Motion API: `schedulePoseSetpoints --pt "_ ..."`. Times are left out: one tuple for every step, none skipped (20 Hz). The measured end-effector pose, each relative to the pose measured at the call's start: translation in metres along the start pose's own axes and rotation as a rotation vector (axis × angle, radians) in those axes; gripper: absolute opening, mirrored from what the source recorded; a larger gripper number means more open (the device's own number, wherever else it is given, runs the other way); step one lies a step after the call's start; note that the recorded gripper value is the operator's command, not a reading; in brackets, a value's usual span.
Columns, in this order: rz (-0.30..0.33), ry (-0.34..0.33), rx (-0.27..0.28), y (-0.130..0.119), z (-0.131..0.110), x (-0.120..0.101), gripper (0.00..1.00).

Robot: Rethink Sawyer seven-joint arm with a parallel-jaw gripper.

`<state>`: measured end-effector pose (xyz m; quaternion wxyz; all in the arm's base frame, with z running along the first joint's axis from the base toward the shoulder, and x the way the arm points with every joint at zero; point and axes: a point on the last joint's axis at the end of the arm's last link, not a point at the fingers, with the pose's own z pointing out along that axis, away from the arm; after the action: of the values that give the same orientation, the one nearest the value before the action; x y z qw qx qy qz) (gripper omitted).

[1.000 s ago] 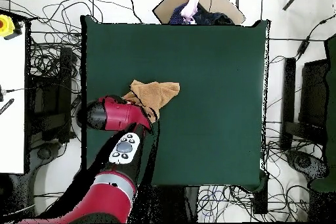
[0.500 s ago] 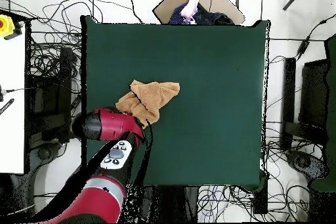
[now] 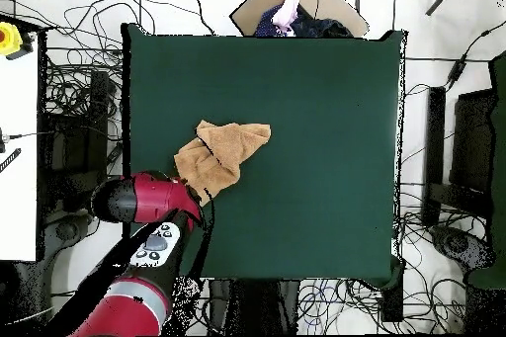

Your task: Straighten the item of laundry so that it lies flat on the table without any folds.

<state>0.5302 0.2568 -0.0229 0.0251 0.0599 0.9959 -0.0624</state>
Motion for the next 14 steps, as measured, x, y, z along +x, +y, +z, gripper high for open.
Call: schedulePoseSetpoints --pt "0.004 0.000 -0.001 -0.001 -0.001 0.000 1.00" --pt "0.010 0.000 -0.002 -0.001 -0.002 -0.001 1.00" --pt "0.012 0.000 -0.003 -0.001 -0.003 -0.001 1.00" --pt "0.016 -0.001 -0.005 -0.001 -0.004 -0.002 1.00" --pt "0.018 -0.002 -0.006 0.000 -0.004 -0.002 1.00" --pt "0.024 -0.002 -0.007 0.000 -0.005 -0.003 1.00" --pt "0.026 -0.003 -0.006 0.000 -0.005 -0.003 1.00" --pt "0.028 -0.003 -0.006 -0.001 -0.005 -0.004 1.00" --pt "0.030 -0.005 -0.003 -0.002 -0.005 -0.004 1.00" --pt "0.032 -0.007 0.001 -0.003 -0.006 -0.005 1.00" --pt "0.032 -0.010 0.007 -0.005 -0.006 -0.005 1.00" --pt "0.032 -0.017 0.017 -0.008 -0.008 -0.006 1.00" --pt "0.029 -0.022 0.025 -0.009 -0.009 -0.006 1.00" --pt "0.027 -0.029 0.034 -0.011 -0.011 -0.007 1.00"
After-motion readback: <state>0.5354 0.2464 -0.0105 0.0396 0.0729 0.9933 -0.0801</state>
